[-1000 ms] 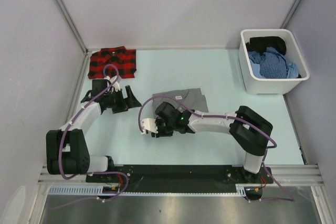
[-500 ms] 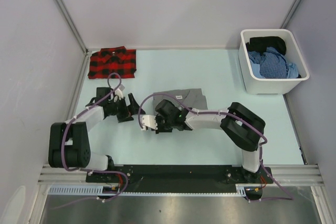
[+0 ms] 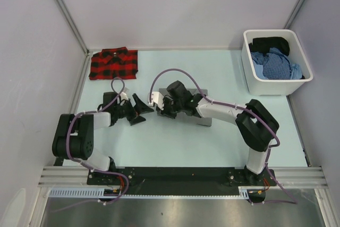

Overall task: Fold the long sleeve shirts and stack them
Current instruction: Neatly place the folded shirt to the corner

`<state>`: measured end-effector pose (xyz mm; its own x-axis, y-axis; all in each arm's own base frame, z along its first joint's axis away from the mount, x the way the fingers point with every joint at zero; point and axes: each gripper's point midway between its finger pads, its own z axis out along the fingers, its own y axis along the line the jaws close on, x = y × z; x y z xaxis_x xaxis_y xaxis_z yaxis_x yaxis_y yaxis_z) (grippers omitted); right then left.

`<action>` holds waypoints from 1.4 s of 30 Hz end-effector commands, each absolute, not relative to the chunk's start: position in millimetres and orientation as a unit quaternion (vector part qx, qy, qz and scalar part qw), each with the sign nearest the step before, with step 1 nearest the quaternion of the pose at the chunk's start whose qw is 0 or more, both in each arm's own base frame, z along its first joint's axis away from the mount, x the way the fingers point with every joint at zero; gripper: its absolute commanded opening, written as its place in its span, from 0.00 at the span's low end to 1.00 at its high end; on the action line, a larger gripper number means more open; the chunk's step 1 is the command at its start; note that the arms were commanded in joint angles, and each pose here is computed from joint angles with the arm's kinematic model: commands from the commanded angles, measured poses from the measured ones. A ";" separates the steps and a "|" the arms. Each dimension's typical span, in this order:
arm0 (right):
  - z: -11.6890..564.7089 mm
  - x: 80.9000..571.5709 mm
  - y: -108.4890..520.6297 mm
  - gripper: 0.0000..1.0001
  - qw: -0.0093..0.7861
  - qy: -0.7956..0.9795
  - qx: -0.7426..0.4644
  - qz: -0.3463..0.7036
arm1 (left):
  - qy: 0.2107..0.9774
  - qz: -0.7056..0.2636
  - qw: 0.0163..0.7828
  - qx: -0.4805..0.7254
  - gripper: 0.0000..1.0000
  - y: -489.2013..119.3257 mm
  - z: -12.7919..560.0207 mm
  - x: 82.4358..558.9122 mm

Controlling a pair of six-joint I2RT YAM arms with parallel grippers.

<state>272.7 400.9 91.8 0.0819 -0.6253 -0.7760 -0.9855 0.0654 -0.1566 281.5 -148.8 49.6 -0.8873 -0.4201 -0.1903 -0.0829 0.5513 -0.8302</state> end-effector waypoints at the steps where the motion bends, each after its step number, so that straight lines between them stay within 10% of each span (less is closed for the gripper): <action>1: 127.2 268.4 414.1 0.00 0.391 0.611 -0.629 0.280 | 0.817 -0.512 0.215 -0.157 1.00 -167.3 77.6 307.3; 15: 134.9 272.6 417.9 0.00 0.396 0.617 -0.618 0.283 | 0.804 -0.531 0.170 -0.205 0.99 -213.0 56.8 326.4; 26: 143.3 288.8 432.7 0.00 0.422 0.622 -0.594 0.287 | 0.826 -0.506 0.157 -0.192 0.50 -229.1 36.6 359.4; 31: 149.9 296.9 436.7 0.00 0.429 0.629 -0.579 0.292 | 0.856 -0.466 0.172 -0.140 0.00 -228.5 18.6 383.7; 35: 152.9 319.7 411.6 0.38 0.431 0.669 -0.542 0.269 | 0.883 -0.409 0.212 -0.089 0.00 -215.7 31.6 423.4; 39: 157.6 339.6 367.8 0.99 0.420 0.715 -0.494 0.261 | 0.895 -0.352 0.269 -0.053 0.00 -188.6 59.7 465.8; 42: 157.9 350.5 333.5 1.00 0.419 0.739 -0.468 0.241 | 0.889 -0.315 0.332 -0.022 0.00 -166.6 87.5 509.5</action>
<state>328.7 375.6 121.1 -0.1576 -0.5453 -0.8233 -0.9445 0.3265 -0.0354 453.0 -212.0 56.8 -0.8764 -0.3193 -0.3605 0.0601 0.6702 -0.7398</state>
